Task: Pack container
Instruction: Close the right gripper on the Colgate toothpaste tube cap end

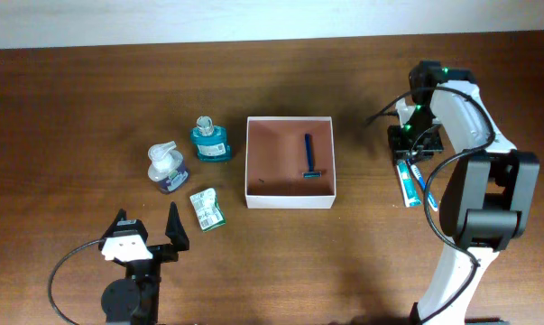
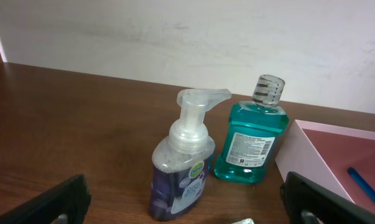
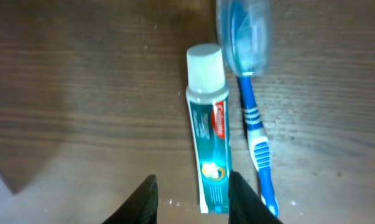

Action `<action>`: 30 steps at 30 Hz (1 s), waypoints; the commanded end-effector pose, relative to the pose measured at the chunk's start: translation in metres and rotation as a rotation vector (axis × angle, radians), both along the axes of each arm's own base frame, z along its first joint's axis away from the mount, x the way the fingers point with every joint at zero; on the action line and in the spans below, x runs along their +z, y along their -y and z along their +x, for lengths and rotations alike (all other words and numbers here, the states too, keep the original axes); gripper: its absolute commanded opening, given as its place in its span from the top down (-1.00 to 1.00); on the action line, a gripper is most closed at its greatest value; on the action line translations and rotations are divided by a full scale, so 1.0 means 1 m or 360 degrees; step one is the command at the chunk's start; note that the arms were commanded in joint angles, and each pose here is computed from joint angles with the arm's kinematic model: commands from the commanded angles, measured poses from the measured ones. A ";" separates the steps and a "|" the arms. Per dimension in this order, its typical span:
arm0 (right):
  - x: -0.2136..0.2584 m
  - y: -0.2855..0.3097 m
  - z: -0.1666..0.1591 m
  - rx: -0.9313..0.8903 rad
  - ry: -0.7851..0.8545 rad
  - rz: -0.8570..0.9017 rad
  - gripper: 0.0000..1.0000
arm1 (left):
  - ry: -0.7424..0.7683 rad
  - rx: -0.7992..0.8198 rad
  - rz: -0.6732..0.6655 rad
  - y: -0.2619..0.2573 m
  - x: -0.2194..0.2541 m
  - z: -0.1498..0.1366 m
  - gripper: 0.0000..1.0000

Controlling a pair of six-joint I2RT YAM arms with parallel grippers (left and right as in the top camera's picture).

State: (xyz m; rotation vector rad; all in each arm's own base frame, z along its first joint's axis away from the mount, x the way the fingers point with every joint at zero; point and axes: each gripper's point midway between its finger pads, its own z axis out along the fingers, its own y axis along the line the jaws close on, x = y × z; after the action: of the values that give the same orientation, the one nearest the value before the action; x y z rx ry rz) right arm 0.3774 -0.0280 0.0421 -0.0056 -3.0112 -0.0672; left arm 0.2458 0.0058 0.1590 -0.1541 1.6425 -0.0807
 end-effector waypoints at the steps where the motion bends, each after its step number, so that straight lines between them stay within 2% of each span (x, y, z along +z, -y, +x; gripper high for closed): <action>1: -0.012 -0.005 -0.008 0.0052 -0.0021 0.0034 0.39 | 0.0002 -0.0006 0.0014 0.000 -0.002 0.000 -0.99; 9: -0.037 -0.006 -0.020 0.0106 -0.0039 0.0044 0.39 | 0.0002 -0.0006 0.0014 0.000 -0.002 0.000 -0.99; 23: -0.038 -0.007 -0.019 0.0104 -0.0031 0.0050 0.41 | 0.0002 -0.0006 0.0014 0.000 -0.002 0.000 -0.99; 30: -0.038 -0.007 -0.020 0.0098 -0.0038 0.0052 0.79 | 0.0002 -0.0006 0.0014 0.000 -0.002 0.000 -0.99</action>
State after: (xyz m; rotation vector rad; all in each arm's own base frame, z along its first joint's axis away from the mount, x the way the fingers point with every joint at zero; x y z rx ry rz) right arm 0.3591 -0.0239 0.0024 0.0746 -2.9847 -0.0977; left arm 0.2458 0.0058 0.1590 -0.1541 1.6425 -0.0807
